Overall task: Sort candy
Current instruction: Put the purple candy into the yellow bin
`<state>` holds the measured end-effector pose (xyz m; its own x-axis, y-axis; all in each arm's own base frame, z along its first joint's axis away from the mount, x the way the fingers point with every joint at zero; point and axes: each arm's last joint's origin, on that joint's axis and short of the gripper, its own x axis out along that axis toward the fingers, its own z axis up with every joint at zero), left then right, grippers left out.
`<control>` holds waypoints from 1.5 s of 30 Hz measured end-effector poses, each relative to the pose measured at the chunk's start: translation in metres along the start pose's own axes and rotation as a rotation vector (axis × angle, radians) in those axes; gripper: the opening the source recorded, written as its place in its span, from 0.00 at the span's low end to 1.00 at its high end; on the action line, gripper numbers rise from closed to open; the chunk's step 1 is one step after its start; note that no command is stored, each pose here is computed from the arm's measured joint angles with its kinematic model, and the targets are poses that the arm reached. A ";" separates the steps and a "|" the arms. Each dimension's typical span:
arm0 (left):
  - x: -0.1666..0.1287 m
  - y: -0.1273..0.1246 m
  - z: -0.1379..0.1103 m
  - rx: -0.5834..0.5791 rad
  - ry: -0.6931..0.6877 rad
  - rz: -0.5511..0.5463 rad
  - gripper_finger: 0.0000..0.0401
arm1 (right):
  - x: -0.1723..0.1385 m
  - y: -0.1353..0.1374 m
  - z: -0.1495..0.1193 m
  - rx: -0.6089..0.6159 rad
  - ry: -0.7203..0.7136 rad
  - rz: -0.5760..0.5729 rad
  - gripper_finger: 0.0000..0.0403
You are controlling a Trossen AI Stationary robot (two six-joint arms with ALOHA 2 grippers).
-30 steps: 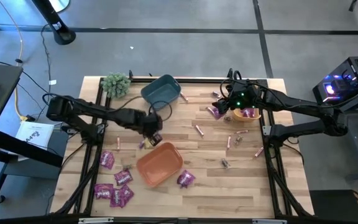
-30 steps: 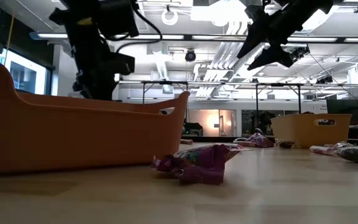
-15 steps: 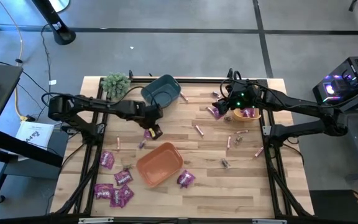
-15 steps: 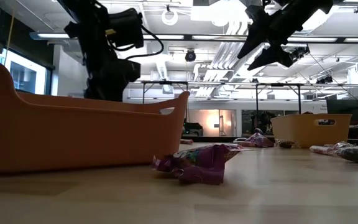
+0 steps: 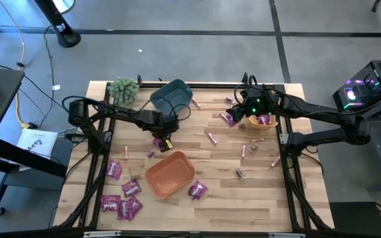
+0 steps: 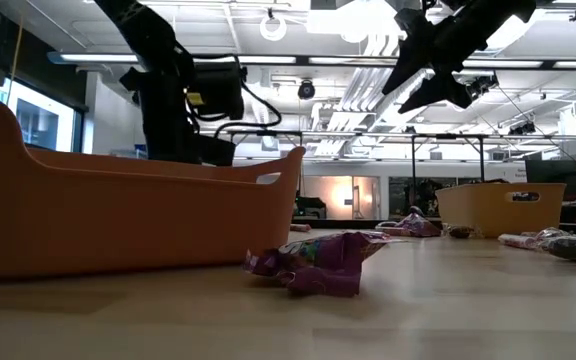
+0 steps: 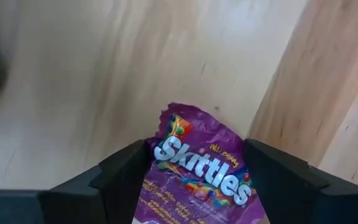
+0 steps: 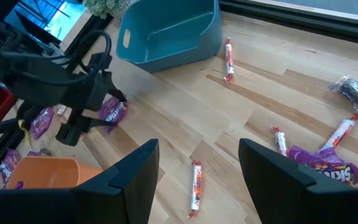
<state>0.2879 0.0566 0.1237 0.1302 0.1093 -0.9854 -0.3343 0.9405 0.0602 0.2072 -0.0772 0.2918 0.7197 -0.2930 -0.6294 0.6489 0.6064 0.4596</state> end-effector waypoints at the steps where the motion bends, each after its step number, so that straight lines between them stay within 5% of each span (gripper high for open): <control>1: 0.004 0.000 0.000 0.016 0.017 0.001 0.66 | 0.000 0.000 0.000 0.000 0.000 0.000 0.54; 6: 0.013 -0.001 0.000 0.022 0.060 0.005 0.57 | 0.000 0.000 0.000 0.004 0.003 -0.002 0.54; 13: 0.003 0.001 -0.001 -0.003 0.013 0.020 0.06 | 0.000 0.000 0.000 0.018 0.004 -0.003 0.54; 19: -0.029 0.006 -0.010 -0.043 -0.045 0.027 0.01 | 0.000 -0.001 -0.001 0.000 0.009 -0.007 0.54; 25: -0.090 0.008 -0.010 -0.058 -0.326 -0.083 0.00 | 0.000 0.000 -0.001 -0.005 0.009 -0.004 0.54; 29: -0.133 0.010 -0.006 -0.098 -0.624 -0.169 0.00 | -0.003 0.005 0.003 -0.011 -0.004 0.102 0.54; 36: -0.163 0.007 0.032 -0.228 -1.107 -0.324 0.00 | -0.026 0.018 0.015 -0.057 -0.118 0.343 0.54; 41: -0.153 0.002 0.070 -0.255 -1.168 -0.361 0.00 | -0.042 0.019 0.017 -0.043 -0.175 0.385 0.54; 45: -0.151 -0.005 0.107 -0.155 -1.179 -0.366 0.00 | -0.043 0.021 0.017 0.025 -0.153 0.424 0.54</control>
<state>0.3698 0.0699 0.2890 0.9706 0.1460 -0.1915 -0.1976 0.9375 -0.2864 0.1943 -0.0646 0.3391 0.9503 -0.1291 -0.2832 0.2928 0.6790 0.6732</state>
